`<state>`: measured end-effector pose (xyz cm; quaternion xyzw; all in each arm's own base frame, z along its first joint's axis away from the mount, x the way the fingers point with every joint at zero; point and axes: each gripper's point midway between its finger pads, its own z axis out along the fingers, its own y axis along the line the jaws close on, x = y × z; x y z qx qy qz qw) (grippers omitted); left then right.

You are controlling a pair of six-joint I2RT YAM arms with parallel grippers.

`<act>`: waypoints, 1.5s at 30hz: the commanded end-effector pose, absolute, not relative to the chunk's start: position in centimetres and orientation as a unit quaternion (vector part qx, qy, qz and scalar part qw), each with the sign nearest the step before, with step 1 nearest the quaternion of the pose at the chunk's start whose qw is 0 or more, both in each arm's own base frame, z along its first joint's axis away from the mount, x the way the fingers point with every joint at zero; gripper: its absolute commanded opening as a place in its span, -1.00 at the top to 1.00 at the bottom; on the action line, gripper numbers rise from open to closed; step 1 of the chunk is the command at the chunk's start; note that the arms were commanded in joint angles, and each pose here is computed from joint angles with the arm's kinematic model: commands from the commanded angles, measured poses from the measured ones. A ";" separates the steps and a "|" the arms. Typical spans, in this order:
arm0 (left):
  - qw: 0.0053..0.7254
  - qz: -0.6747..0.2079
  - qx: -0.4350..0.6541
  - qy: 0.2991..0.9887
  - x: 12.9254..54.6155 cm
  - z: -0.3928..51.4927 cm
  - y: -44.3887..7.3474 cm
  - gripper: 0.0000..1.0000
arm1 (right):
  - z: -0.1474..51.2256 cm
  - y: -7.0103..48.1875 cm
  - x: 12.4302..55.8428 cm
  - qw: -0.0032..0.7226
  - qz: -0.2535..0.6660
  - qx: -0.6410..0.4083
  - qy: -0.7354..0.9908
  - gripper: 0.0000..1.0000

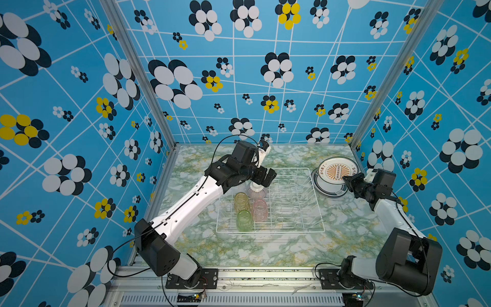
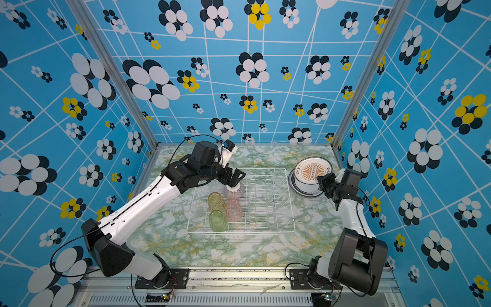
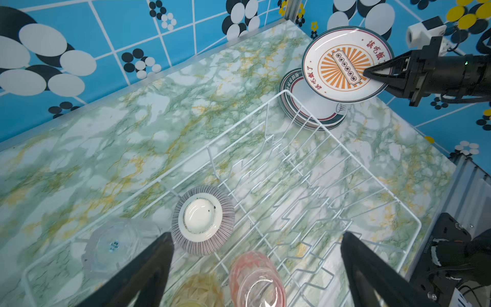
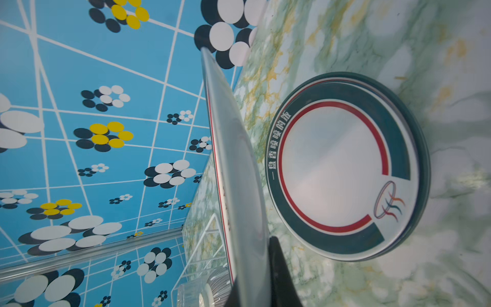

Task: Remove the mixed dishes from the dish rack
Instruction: 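Carry the plate toward the stack with the right gripper while the left gripper opens, then lower the orange-printed plate flat onto the plate stack with the right gripper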

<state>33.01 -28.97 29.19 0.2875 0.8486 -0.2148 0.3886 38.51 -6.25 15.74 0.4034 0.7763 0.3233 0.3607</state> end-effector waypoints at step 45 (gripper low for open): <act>0.358 -0.160 0.328 0.859 32.1 26.1 -27.6 -0.99 | 8.4 -7.9 36.6 0.236 0.192 0.370 0.878 -0.01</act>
